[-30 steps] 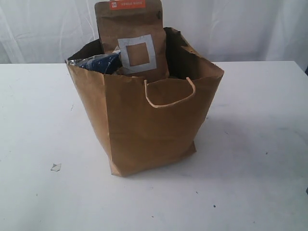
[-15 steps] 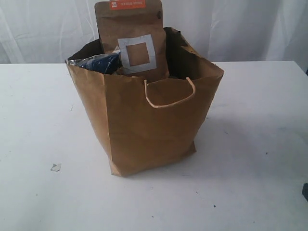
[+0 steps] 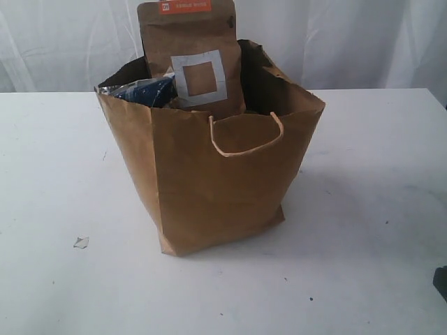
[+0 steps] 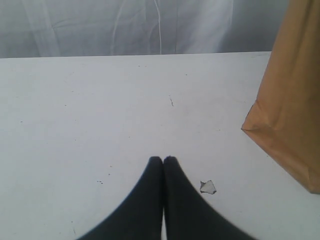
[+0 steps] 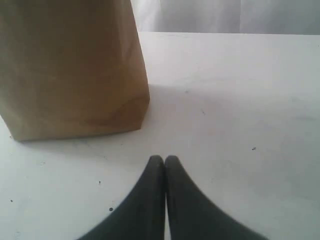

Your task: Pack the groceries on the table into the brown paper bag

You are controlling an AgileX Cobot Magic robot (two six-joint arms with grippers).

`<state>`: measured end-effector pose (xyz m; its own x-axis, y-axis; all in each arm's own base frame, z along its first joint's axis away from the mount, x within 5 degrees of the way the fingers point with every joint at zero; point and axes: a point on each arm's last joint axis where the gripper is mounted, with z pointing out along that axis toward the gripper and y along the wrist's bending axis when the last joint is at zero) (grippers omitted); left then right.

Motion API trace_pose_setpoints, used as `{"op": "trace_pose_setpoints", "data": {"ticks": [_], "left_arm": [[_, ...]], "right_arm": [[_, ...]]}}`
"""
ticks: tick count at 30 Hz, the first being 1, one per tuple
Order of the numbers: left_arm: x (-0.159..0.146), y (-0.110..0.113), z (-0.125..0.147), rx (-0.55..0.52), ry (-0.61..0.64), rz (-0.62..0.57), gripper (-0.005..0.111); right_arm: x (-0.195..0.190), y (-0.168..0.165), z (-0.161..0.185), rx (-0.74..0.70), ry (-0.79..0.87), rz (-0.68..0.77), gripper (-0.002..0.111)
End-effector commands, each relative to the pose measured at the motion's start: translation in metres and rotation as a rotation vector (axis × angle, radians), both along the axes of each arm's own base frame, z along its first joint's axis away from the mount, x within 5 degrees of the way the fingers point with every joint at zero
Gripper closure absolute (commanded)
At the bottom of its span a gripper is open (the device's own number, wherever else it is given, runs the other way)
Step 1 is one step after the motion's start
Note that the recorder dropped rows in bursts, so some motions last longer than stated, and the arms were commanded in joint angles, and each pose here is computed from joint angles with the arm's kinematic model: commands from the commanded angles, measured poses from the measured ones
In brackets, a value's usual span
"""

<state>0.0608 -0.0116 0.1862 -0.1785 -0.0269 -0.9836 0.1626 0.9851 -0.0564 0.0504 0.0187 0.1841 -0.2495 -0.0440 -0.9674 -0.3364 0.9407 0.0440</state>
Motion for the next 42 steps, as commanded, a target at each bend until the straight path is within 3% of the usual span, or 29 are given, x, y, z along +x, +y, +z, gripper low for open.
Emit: {"op": "trace_pose_setpoints", "data": {"ticks": [1, 17, 26, 33, 42], "left_arm": [[0.0, 0.0, -0.001, 0.001, 0.0, 0.002, 0.107], [0.0, 0.0, -0.001, 0.001, 0.002, 0.002, 0.107], [-0.003, -0.002, -0.012, 0.018, 0.126, -0.024, 0.107], [-0.004, -0.002, -0.014, 0.021, 0.145, -0.028, 0.107], [-0.004, 0.001, -0.015, 0.129, 0.133, -0.021, 0.107]], "right_arm": [[0.0, 0.0, -0.001, 0.004, -0.003, -0.005, 0.108], [0.0, 0.0, -0.001, 0.004, -0.003, -0.005, 0.108], [0.0, 0.0, -0.001, 0.004, -0.003, -0.005, 0.108], [0.0, 0.0, -0.001, 0.004, -0.003, -0.005, 0.108], [0.0, 0.0, -0.001, 0.004, -0.003, -0.005, 0.108]]}}
